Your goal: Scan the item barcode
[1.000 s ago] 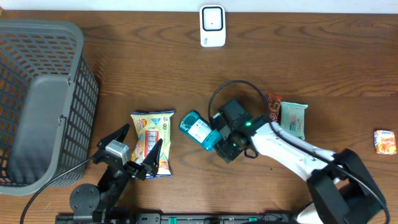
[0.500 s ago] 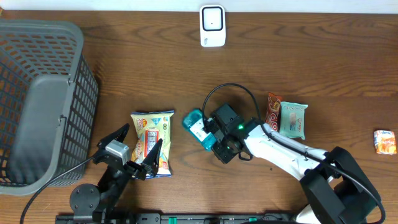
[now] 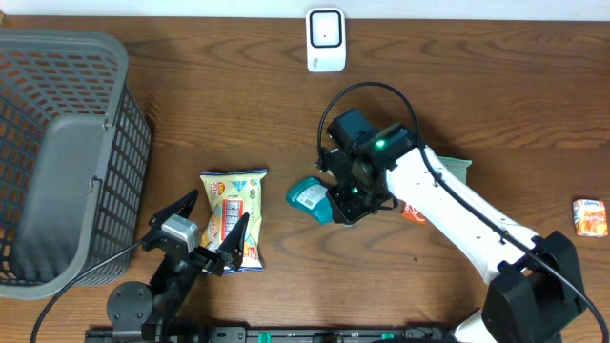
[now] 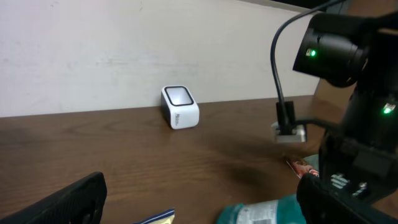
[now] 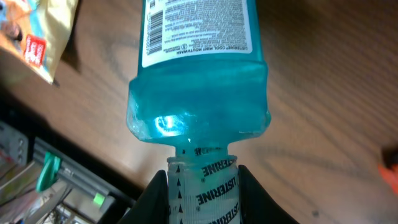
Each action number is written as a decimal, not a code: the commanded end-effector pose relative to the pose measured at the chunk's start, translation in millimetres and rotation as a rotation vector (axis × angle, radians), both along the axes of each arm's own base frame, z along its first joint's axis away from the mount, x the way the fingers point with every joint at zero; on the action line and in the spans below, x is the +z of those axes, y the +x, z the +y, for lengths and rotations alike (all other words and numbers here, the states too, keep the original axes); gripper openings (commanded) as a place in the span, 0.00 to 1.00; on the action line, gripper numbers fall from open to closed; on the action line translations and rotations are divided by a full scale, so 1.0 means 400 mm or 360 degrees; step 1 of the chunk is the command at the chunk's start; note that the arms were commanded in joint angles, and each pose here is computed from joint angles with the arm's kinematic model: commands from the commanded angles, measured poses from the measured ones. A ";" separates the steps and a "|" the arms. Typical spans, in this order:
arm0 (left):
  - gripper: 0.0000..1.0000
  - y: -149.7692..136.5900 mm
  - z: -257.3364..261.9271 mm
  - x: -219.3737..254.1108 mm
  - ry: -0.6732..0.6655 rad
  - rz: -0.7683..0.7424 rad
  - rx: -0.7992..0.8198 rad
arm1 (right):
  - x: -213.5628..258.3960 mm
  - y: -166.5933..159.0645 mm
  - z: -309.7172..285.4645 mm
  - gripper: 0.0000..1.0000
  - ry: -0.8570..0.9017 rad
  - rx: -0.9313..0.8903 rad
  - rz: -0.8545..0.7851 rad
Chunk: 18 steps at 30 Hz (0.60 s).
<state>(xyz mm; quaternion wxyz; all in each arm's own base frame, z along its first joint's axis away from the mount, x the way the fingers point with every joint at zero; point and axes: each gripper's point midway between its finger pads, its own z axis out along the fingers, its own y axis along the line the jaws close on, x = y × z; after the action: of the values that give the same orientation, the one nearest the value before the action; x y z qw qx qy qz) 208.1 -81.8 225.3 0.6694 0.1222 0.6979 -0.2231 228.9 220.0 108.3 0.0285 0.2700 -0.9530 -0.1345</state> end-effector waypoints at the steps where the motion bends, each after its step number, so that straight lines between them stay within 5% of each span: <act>1: 0.98 -0.005 -0.006 0.005 -0.0007 -0.0010 -0.0022 | 0.067 0.037 0.005 0.09 0.0072 -0.0065 -0.0036; 18: 0.98 -0.005 -0.006 0.005 -0.0008 -0.0010 -0.0022 | 0.168 0.094 -0.080 0.15 -0.0101 -0.0170 -0.0167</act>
<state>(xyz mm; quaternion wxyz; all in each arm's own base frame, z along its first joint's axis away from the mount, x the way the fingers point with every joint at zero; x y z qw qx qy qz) 208.1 -81.8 225.3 0.6693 0.1223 0.6981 -0.2230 255.7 192.2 163.8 0.0046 0.2309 -0.9672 -0.1056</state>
